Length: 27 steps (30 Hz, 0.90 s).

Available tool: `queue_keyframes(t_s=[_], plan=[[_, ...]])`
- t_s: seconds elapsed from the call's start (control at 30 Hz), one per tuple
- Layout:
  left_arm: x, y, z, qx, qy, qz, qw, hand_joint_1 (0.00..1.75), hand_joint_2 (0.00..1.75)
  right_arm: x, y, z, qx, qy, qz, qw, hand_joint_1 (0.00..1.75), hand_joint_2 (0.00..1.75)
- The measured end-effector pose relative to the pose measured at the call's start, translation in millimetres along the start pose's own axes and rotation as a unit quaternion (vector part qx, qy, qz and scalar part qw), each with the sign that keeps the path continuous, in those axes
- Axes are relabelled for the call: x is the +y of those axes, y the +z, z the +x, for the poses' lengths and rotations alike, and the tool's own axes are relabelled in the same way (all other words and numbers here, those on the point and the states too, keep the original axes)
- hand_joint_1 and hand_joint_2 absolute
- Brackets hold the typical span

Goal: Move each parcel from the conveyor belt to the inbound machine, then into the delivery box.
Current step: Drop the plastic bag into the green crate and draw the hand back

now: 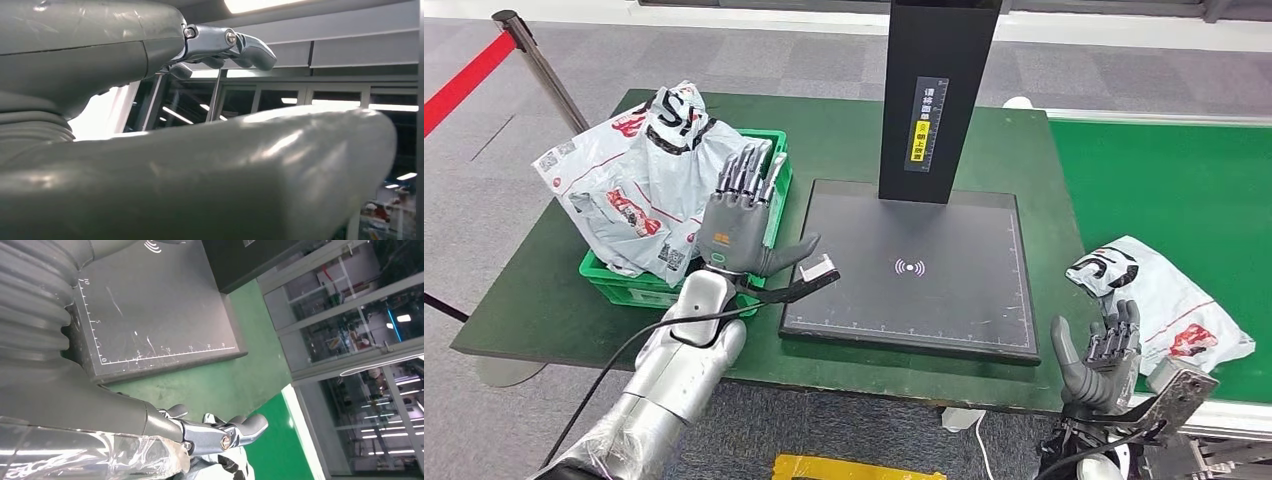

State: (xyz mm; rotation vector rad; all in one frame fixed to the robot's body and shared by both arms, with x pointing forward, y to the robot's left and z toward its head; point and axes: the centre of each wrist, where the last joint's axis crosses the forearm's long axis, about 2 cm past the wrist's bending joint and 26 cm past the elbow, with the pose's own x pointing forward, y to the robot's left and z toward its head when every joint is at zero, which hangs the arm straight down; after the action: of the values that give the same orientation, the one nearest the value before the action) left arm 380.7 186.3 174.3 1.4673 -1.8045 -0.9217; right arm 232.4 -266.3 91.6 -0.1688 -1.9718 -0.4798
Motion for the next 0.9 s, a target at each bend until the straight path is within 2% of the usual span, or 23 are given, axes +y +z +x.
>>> queue_keyframes(t_s=[0.1,0.2,0.3,0.37,0.5,0.8,0.9], plan=[[2,0,2,-0.005,0.019,-0.002,1.000,0.00,1.75,0,0,0,0.000,0.001,0.000,1.000,0.00,1.75],[3,2,11,-0.015,0.106,-0.028,0.994,0.00,1.75,0,1,0,-0.002,0.008,0.000,1.000,0.00,1.75],[5,5,25,-0.012,0.225,-0.057,0.973,0.00,1.75,0,1,-1,-0.007,0.014,0.000,1.000,0.00,1.75],[8,7,38,0.000,0.328,-0.083,0.941,0.00,1.75,0,0,-2,-0.013,0.021,0.001,1.000,0.00,1.75],[14,10,65,0.004,0.509,-0.122,0.852,0.00,1.75,4,-6,-4,-0.019,0.020,0.004,1.000,0.00,1.75],[23,14,107,-0.033,0.630,-0.176,0.756,0.00,1.75,7,-12,-9,-0.036,0.053,-0.002,0.998,0.00,1.75],[18,20,123,-0.036,0.678,-0.207,0.704,0.00,1.75,10,-17,-12,-0.045,0.076,-0.007,0.996,0.00,1.75]])
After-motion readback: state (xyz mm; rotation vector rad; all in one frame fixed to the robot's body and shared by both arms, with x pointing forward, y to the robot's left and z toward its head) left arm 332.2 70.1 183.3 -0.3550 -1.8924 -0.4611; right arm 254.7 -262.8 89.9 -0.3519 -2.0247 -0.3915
